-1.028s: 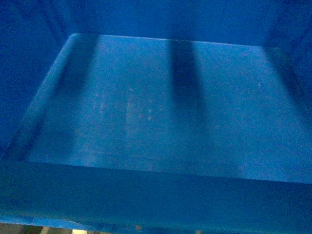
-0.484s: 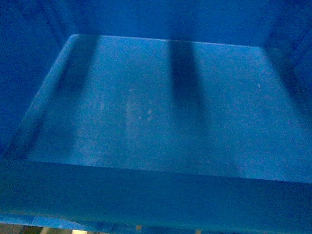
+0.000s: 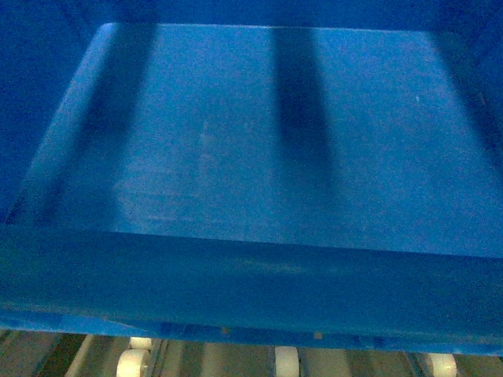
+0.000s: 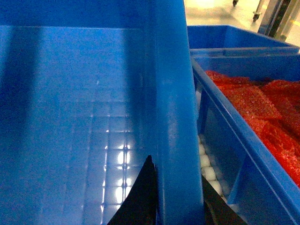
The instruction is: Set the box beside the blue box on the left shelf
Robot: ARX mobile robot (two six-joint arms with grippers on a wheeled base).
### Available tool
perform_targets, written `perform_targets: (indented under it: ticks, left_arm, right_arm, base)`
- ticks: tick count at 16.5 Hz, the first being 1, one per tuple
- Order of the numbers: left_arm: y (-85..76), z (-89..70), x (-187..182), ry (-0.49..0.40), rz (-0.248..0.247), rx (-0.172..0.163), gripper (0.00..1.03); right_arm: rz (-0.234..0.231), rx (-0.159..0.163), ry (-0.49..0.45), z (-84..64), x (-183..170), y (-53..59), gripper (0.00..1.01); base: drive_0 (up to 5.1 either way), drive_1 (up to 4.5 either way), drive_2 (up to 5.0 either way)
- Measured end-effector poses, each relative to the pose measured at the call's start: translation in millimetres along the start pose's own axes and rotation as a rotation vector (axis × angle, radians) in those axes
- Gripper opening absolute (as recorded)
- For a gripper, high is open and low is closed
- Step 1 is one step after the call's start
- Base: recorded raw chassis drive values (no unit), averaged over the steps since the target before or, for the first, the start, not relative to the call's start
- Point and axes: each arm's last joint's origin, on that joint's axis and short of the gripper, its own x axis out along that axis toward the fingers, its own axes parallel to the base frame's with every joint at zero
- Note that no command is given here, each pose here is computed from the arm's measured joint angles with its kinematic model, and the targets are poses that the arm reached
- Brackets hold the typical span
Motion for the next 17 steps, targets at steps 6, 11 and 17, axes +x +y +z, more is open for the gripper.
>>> perform_targets:
  ticks: [6, 11, 17]
  left_arm:
    - [-20.6, -42.2, 35.5, 0.305, -0.04, 0.042, 0.14]
    - [-25.8, -63.0, 55.3, 0.429, -0.039, 0.015, 0.14]
    - [-29.4, -20.2, 57.7, 0.204, -0.031, -0.078, 0.58]
  right_arm:
    - [-0.005, -0.008, 0.336, -18.9, 35.7, -14.7, 0.1]
    - [0.0, -0.026, 0.434, -41.3, 55.4, -13.4, 0.1]
    - [-0.044, -0.01, 0.145, -7.8, 47.8, -4.4, 0.6]
  base:
    - [0.0, 0.0, 0.0]
    - [0.0, 0.0, 0.0]
    - [0.0, 0.0, 0.0]
